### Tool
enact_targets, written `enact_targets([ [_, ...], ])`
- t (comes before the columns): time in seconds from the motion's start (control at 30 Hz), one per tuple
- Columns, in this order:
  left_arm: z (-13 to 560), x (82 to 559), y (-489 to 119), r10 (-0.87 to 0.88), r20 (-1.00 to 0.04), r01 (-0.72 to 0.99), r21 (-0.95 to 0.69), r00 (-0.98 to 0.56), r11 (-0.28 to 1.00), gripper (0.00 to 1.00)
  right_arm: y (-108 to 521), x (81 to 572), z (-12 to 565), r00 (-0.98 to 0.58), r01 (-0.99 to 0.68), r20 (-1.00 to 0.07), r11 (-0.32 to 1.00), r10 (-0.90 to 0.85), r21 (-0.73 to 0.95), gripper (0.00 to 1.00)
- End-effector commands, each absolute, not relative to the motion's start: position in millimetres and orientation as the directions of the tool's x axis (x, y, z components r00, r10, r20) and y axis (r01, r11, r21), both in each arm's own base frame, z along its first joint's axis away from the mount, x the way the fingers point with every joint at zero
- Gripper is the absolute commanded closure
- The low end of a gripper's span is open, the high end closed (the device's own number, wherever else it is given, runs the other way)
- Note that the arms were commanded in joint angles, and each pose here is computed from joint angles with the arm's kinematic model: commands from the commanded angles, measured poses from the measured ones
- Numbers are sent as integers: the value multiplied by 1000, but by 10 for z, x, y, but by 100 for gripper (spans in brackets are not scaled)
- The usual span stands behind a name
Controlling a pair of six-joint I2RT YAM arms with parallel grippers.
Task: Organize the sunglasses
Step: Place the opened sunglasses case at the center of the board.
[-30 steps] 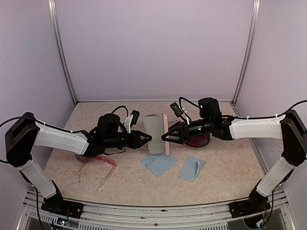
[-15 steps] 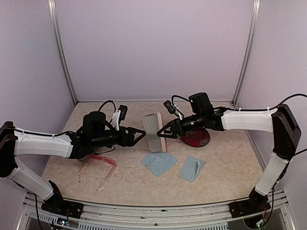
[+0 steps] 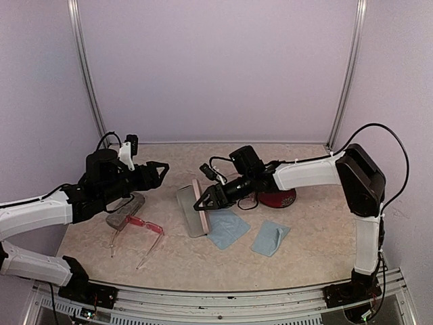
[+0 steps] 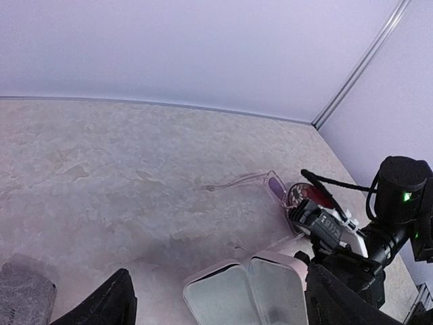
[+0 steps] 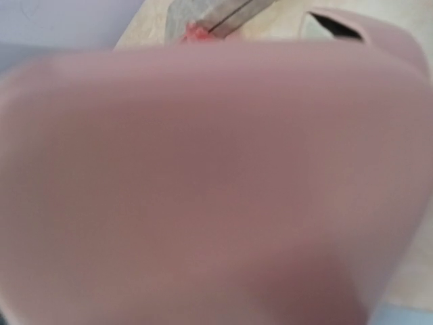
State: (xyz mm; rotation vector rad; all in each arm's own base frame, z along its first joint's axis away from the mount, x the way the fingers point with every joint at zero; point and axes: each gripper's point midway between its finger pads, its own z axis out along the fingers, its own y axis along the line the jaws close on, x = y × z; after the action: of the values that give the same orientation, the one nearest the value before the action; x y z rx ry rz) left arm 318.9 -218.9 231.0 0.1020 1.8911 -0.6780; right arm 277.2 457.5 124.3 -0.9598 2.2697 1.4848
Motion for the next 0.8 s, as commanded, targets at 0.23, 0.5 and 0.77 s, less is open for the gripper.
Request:
enact_targets([
  [0.23, 2153, 3116, -1841, -302, -853, 234, -427, -426, 874, 16, 4972, 3006, 1214, -852, -500, -439, 191, -286, 845, 56],
  [0.5, 2238, 3098, -1777, -312, -862, 227, -422, -399, 878, 15, 5034, 3183, 1043, -900, -402, -347, 198, -262, 894, 46],
  [0.77, 2289, 3099, -1777, -314, -866, 231, -422, -390, 876, 15, 4941, 3346, 937, -918, -371, -319, 229, -234, 900, 29],
])
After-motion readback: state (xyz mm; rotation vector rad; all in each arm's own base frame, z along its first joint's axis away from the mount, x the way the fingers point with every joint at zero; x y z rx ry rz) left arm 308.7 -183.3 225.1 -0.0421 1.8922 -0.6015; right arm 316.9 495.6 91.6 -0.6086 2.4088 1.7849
